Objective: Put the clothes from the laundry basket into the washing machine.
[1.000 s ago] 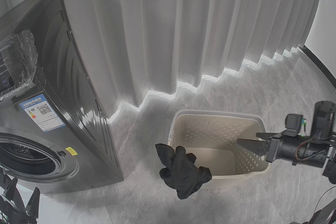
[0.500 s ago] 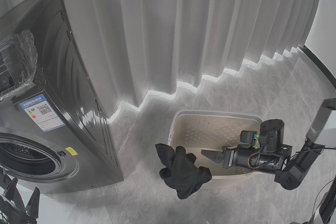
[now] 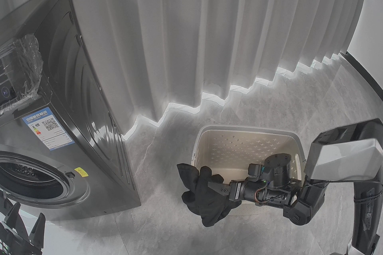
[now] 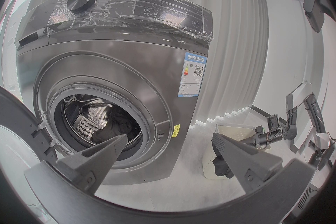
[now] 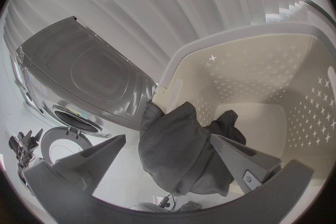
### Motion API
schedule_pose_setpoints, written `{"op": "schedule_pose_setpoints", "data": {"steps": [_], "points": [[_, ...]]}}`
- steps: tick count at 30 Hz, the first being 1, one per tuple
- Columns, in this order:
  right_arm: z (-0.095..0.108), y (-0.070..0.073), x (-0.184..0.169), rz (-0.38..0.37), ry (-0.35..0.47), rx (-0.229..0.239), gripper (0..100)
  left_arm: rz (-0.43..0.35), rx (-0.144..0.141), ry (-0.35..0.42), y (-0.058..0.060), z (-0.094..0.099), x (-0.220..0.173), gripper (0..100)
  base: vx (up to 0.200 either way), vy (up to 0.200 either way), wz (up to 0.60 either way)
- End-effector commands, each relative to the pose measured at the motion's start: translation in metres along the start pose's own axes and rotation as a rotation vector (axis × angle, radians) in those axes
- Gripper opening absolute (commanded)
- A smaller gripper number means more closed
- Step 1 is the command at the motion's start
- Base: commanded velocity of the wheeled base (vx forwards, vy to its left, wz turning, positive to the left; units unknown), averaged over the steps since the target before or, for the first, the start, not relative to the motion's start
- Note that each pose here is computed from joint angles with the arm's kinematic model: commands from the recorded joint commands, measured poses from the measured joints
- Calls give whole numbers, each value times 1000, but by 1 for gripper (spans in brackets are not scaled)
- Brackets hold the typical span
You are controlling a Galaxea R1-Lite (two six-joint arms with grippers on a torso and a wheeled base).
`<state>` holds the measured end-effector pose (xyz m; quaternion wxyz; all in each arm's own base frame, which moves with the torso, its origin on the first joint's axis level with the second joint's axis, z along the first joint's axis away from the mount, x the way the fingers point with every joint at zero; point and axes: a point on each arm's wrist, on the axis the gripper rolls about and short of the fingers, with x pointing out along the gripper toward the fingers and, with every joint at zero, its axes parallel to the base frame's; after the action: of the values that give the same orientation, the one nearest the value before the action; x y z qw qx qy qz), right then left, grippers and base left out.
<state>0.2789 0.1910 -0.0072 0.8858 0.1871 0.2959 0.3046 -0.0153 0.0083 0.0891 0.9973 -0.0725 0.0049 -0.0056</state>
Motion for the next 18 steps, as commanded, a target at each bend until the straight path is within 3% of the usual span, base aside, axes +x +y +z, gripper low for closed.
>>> {"op": "schedule_pose_setpoints", "data": {"steps": [1,5,15,16,18], "points": [[-16,-7,12,-11,40,6,100,2,2,18,0,-5,1,100,0,0,0],[-19,-12,18,-15,37,10,100,2,2,18,0,-5,1,100,0,0,0],[-23,-8,20,-1,45,3,100,2,4,18,0,-5,1,100,0,0,0],[-23,-8,20,-1,45,3,0,2,4,18,0,-5,1,100,0,0,0],[-24,-7,21,3,50,0,0,2,5,18,0,-5,1,100,0,0,0]]}}
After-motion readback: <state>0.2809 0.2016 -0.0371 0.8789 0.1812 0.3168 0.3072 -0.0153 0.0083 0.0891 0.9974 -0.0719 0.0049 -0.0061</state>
